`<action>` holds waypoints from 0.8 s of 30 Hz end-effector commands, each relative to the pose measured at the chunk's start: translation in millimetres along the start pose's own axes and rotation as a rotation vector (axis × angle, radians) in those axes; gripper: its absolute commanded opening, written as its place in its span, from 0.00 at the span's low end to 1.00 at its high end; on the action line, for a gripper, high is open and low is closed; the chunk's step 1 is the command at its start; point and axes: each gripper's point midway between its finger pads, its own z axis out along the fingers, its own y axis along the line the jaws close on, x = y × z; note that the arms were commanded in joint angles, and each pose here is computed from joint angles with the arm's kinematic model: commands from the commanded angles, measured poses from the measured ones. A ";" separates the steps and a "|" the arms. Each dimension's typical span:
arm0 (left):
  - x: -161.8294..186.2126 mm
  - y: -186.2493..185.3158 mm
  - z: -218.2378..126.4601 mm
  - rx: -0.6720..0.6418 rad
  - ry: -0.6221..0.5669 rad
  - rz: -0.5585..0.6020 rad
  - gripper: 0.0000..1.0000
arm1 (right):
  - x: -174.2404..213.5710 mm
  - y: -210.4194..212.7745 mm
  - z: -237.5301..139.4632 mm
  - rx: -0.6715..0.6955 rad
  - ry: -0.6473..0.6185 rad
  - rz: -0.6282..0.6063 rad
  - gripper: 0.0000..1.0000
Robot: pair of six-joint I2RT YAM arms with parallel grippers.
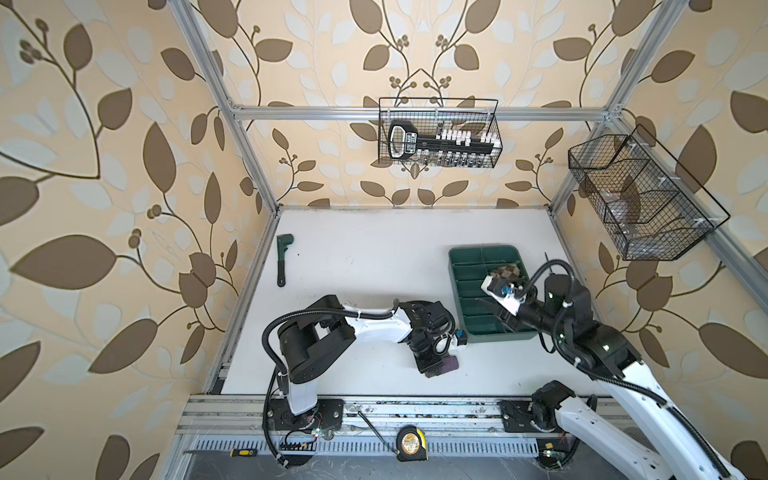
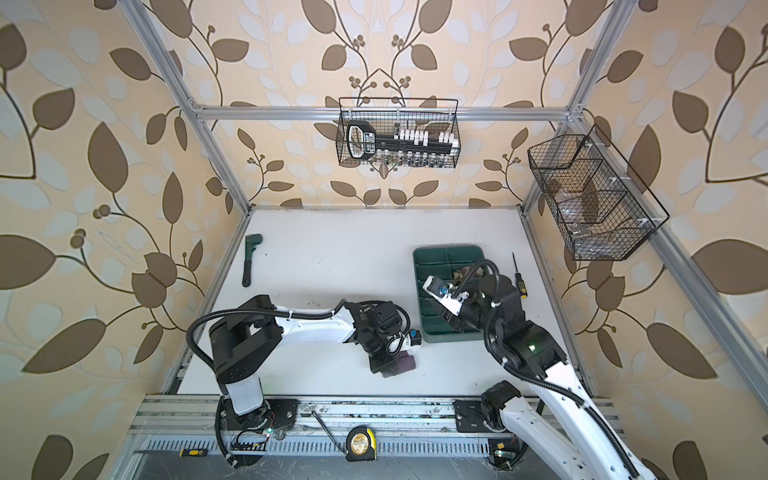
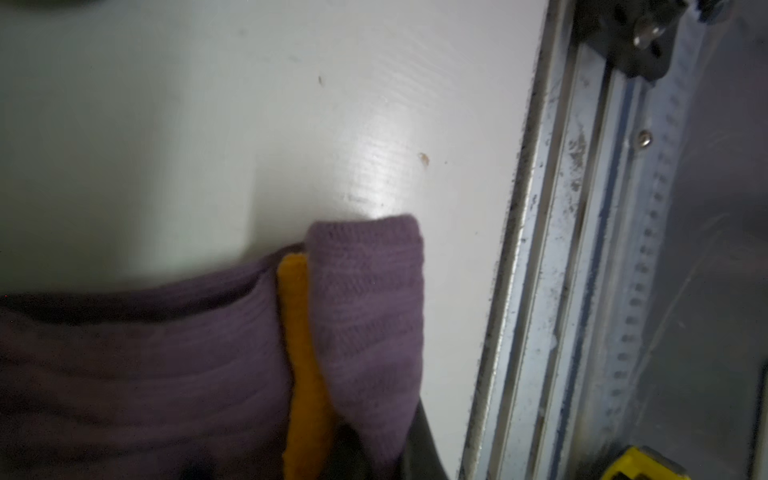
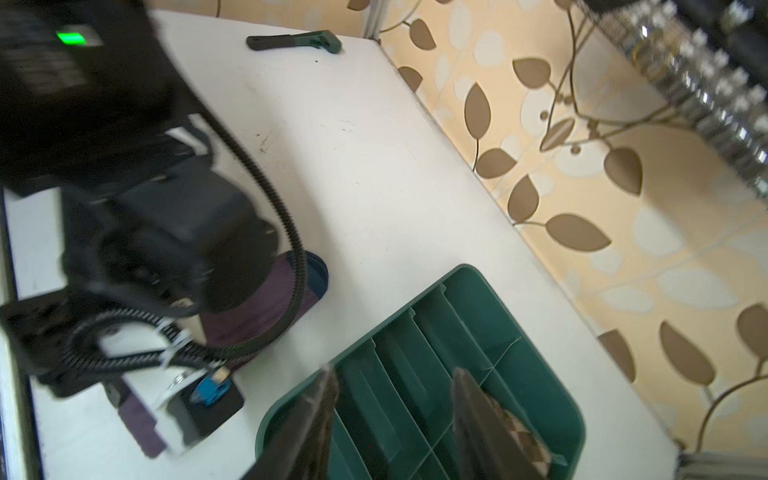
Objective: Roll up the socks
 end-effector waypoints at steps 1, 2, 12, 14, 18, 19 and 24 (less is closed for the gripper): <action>48.5 4.5 22.6 0.119 0.164 -0.151 0.00 | 39.9 49.3 1.8 -0.122 0.123 -0.264 0.47; 47.7 7.4 22.9 0.122 0.160 -0.165 0.00 | 46.9 59.8 1.1 -0.139 0.144 -0.311 0.47; 50.3 14.0 25.3 0.131 0.149 -0.202 0.00 | 79.1 147.9 50.7 -0.189 0.285 -0.652 0.59; 50.6 13.8 25.1 0.131 0.148 -0.202 0.00 | 86.5 155.3 64.4 -0.187 0.335 -0.627 0.61; 50.3 14.1 24.8 0.134 0.148 -0.201 0.00 | 99.4 174.4 84.6 -0.212 0.362 -0.625 0.62; 50.5 14.1 24.8 0.133 0.150 -0.201 0.00 | 99.7 179.5 88.4 -0.221 0.352 -0.621 0.63; 50.2 15.0 25.8 0.133 0.156 -0.200 0.00 | 105.6 201.5 102.2 -0.282 0.331 -0.613 0.63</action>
